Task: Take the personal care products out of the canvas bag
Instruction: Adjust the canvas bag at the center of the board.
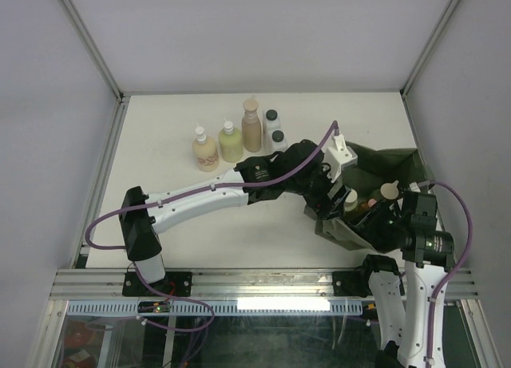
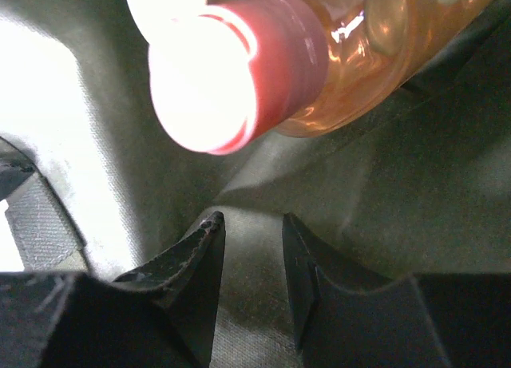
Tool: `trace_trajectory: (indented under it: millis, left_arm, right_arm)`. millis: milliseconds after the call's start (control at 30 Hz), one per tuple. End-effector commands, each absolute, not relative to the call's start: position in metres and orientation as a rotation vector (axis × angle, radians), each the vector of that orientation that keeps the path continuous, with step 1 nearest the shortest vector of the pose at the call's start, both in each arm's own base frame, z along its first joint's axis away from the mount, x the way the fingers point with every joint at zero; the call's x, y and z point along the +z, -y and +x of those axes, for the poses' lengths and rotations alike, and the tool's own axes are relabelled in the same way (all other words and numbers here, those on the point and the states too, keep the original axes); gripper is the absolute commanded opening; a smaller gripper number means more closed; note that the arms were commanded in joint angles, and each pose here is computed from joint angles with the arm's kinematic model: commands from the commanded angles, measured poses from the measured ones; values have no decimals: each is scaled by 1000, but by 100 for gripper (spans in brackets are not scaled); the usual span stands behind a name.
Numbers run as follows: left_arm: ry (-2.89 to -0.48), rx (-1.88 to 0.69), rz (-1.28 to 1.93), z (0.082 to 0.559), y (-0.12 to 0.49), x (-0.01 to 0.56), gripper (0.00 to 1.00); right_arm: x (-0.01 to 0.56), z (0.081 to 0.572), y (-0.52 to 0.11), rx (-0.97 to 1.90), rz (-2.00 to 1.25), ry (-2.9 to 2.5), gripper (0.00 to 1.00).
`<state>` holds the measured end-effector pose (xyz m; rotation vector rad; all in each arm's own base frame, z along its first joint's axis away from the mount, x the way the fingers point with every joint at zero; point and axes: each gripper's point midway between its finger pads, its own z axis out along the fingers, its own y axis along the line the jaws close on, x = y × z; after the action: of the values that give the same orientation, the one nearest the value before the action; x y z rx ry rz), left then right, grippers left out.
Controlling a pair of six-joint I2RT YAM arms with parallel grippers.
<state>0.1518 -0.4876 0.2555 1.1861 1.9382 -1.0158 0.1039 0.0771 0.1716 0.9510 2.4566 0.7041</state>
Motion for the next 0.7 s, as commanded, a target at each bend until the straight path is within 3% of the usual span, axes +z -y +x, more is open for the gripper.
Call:
trace_trajectory:
  millis: [0,200,367,467,667]
  left_arm:
    - [-1926,-996,1225,149,489,243,74]
    - [-1930,-966,1297,143,483,221,59]
    - [-1900,-949,1366,130,488,212,52]
    - [-1897,-929,1373,130,492,212,53]
    - [-1844,-906,1332,143,505,251,60]
  right_arm:
    - [173,100,-78,695,956,-2503,38]
    - [245,137,-33,424,857,-2250,42]
    - [259,153,0,221,882,-2174,48]
    - [256,146,-2,219,861,-2220,49]
    - [260,147,-31,397,686,-2276,75]
